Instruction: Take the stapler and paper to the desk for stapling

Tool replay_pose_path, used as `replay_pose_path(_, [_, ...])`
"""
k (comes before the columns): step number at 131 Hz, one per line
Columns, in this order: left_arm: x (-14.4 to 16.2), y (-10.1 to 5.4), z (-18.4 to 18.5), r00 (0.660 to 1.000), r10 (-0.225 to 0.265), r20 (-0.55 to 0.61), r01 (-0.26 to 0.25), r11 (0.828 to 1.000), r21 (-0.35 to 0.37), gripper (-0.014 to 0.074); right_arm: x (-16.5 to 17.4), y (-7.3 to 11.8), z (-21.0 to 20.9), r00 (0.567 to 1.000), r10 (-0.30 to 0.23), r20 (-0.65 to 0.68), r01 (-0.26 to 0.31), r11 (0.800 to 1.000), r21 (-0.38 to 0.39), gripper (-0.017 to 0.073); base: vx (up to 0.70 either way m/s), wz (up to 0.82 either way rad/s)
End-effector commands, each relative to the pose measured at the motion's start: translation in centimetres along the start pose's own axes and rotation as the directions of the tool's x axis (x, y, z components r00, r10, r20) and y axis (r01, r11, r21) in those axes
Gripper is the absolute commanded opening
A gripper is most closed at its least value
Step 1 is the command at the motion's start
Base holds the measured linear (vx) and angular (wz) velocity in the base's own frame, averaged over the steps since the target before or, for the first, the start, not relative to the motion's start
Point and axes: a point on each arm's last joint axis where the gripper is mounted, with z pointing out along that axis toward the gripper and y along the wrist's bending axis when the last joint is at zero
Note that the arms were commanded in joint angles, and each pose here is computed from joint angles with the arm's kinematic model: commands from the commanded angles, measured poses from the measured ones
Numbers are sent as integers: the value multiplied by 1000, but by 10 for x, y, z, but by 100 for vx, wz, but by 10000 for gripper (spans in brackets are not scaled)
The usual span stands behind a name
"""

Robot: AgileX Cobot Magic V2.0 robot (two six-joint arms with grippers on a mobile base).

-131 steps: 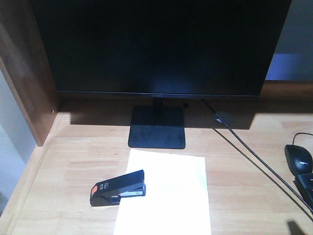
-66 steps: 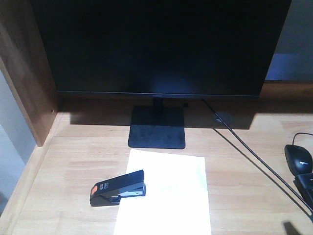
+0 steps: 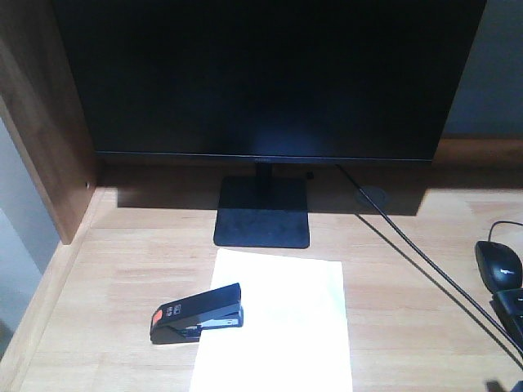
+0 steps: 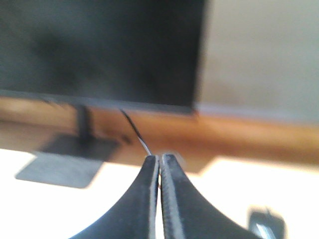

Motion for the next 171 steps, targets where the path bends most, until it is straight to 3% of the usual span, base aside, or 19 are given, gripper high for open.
replay_pose_path(1, [-4, 0, -1, 997, -17, 76, 17, 1000, 1, -6, -7, -4, -4, 995, -7, 103, 1, 998, 61, -6, 0, 0])
replay_pose_path(25, [-4, 0, -1, 997, -17, 76, 17, 1000, 1, -6, 13, -4, -10, 990, -14, 142, 2, 996, 84, -6, 0, 0])
replay_pose_path(36, [-4, 0, -1, 997, -17, 76, 17, 1000, 1, -6, 21, -4, -9, 995, -6, 97, -2, 997, 81, -6, 0, 0])
replay_pose_path(171, [-4, 0, -1, 997, -17, 75, 17, 1000, 1, -6, 21, -4, -9, 995, -7, 99, -1, 997, 81, -6, 0, 0])
